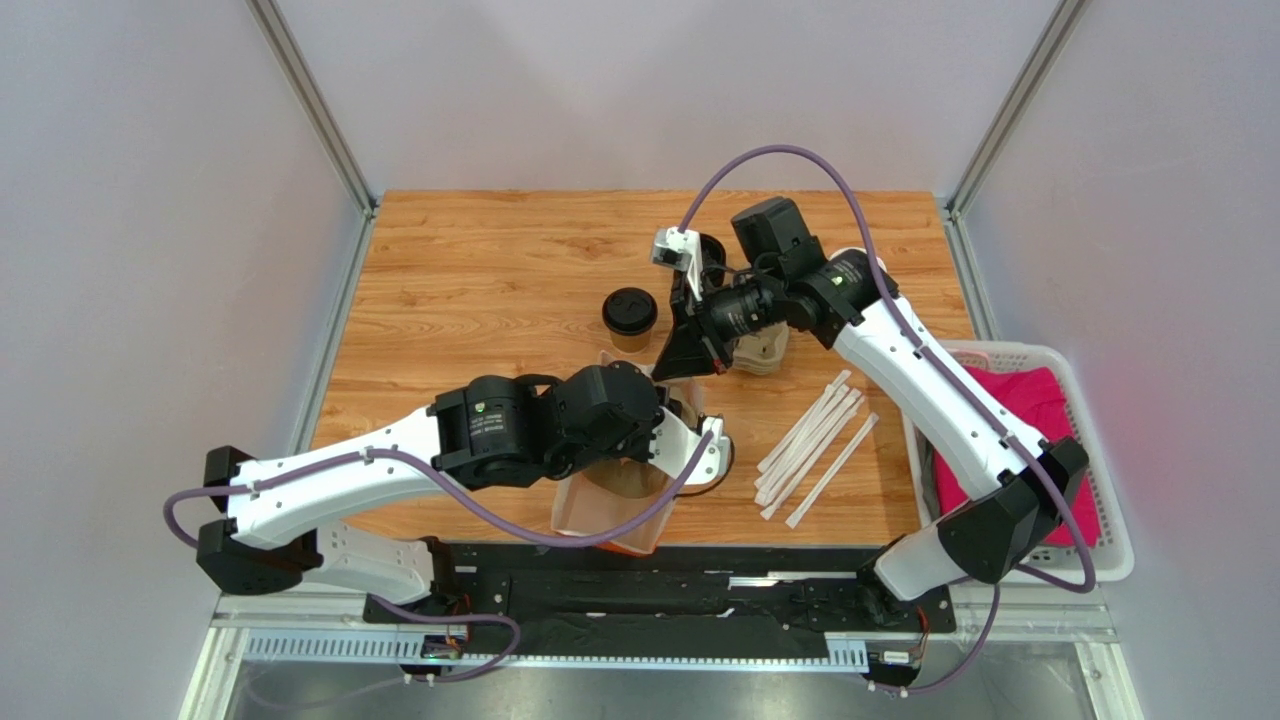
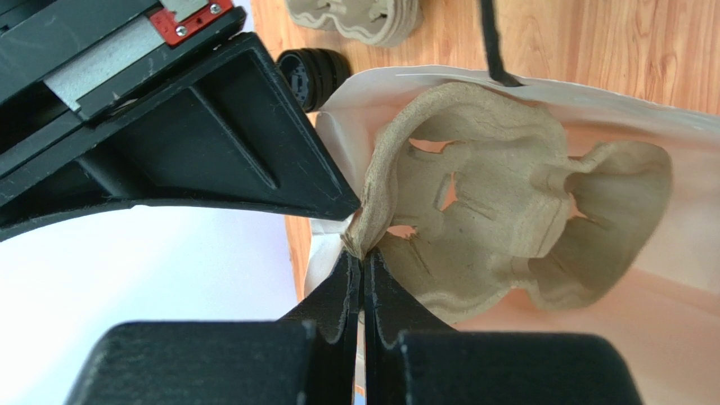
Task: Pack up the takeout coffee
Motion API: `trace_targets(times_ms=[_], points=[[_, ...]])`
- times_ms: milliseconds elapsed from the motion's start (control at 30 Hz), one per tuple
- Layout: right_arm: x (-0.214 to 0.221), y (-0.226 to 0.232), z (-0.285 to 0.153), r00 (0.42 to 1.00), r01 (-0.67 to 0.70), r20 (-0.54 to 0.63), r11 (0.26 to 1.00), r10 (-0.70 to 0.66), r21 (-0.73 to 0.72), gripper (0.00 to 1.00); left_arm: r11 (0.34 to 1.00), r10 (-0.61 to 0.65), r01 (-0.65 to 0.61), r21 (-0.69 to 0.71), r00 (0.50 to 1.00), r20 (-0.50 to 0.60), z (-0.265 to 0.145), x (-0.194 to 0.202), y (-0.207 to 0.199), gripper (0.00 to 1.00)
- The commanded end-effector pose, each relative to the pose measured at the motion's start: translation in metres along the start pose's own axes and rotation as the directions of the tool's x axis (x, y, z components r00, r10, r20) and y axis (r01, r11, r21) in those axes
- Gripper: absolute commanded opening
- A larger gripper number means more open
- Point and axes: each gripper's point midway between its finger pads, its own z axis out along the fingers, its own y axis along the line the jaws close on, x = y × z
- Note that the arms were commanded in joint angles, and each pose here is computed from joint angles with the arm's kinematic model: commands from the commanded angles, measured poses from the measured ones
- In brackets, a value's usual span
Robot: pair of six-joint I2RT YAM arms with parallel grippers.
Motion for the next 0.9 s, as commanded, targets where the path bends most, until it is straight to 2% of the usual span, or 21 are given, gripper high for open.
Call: trace_targets(times_ms=[0, 200, 600, 767, 867], points=[[-0.009, -0.001, -0.002, 1.000, -0.016, 0.007, 1.000, 0.016, 0.018, 0.00, 0.999, -0.017, 0.017, -0.039, 1.000, 0.005, -0.007, -0.004, 0.013, 0.00], [-0.015, 0.008, -0.004, 0.999, 0.010, 0.032, 1.000, -0.010, -0.017, 0.00, 0.998, -0.055, 0.055, 0.002, 0.998, -0.010, 0.009, 0.007, -0.010, 0.00], [-0.017, 0.015, -0.007, 0.998, 0.047, 0.053, 0.998, -0.045, -0.034, 0.00, 0.965, -0.258, 0.260, 0.028, 0.964, -0.055, 0.022, 0.027, -0.026, 0.00], [-0.016, 0.015, -0.007, 0.997, 0.055, 0.065, 0.998, -0.053, -0.033, 0.00, 0.957, -0.275, 0.282, 0.073, 0.957, -0.097, 0.023, 0.036, -0.044, 0.00], [-0.018, 0.015, -0.006, 0.996, 0.058, 0.068, 0.998, -0.055, -0.039, 0.00, 0.953, -0.269, 0.277, 0.121, 0.960, -0.079, 0.024, 0.035, -0.055, 0.00]])
